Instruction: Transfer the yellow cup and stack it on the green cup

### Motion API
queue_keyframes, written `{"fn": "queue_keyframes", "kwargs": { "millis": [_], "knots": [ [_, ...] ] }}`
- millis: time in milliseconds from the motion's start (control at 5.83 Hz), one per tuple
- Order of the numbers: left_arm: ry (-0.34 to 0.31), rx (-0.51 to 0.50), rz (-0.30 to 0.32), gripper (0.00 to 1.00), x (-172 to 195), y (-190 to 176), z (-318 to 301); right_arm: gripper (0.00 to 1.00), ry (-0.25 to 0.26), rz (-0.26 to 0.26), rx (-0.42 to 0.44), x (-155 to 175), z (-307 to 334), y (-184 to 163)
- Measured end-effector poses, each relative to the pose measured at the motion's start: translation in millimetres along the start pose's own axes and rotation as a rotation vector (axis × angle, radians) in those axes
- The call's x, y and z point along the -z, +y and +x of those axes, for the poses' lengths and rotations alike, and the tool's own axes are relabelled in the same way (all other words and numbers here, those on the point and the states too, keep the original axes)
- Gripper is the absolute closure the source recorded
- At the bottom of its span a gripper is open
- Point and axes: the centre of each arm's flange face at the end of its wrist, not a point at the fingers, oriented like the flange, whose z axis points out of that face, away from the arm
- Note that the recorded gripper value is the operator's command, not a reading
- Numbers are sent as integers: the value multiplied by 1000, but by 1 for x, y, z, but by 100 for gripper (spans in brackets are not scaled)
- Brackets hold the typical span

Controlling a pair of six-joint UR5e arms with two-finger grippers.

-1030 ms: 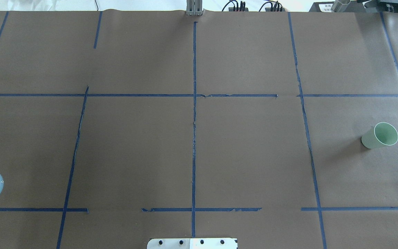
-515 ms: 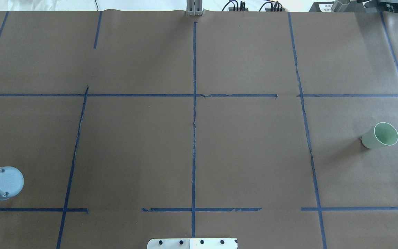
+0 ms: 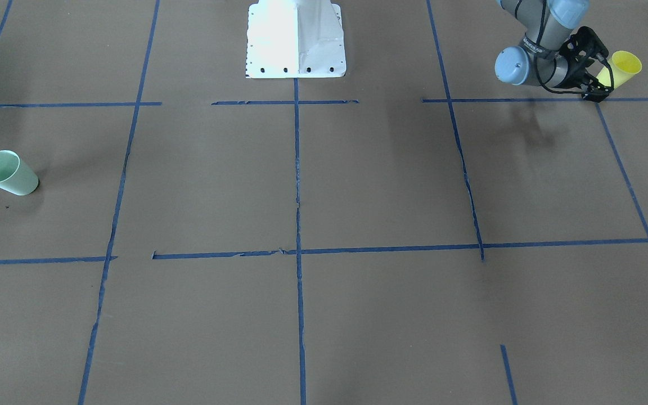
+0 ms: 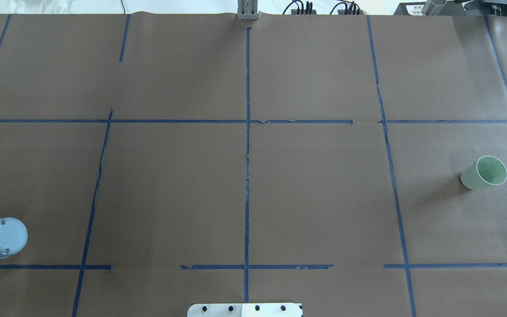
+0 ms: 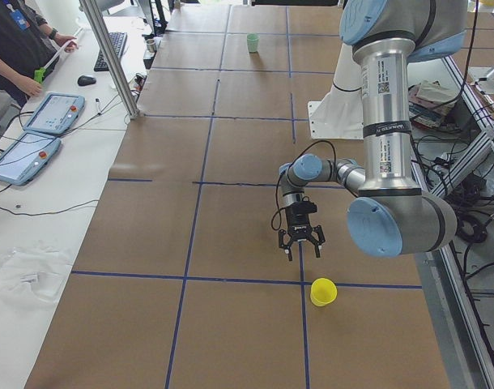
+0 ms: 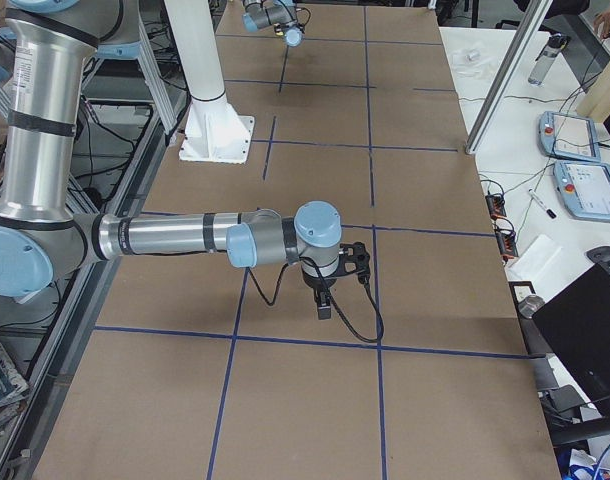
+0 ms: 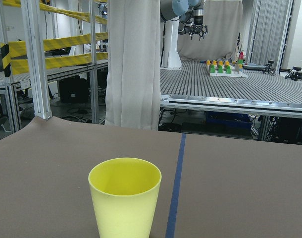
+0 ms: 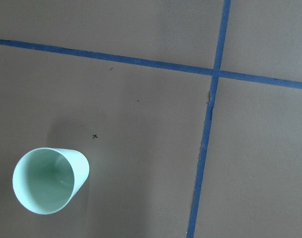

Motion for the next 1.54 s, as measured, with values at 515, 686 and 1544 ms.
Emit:
{"fn": "queue_keyframes", "kwargs": {
  "millis": [515,686,1544],
  "knots": [
    [-1,-49,36,0,-67,28,-26,0,-1,6,5,3,-3,-1],
    [-3,-54,43,0,-78,28,-37,0,-2,10,9,4,-5,-2],
    [-19,-73,79,0,-95,24,-55,0,-1,10,8,4,-5,-2]
  ]
}}
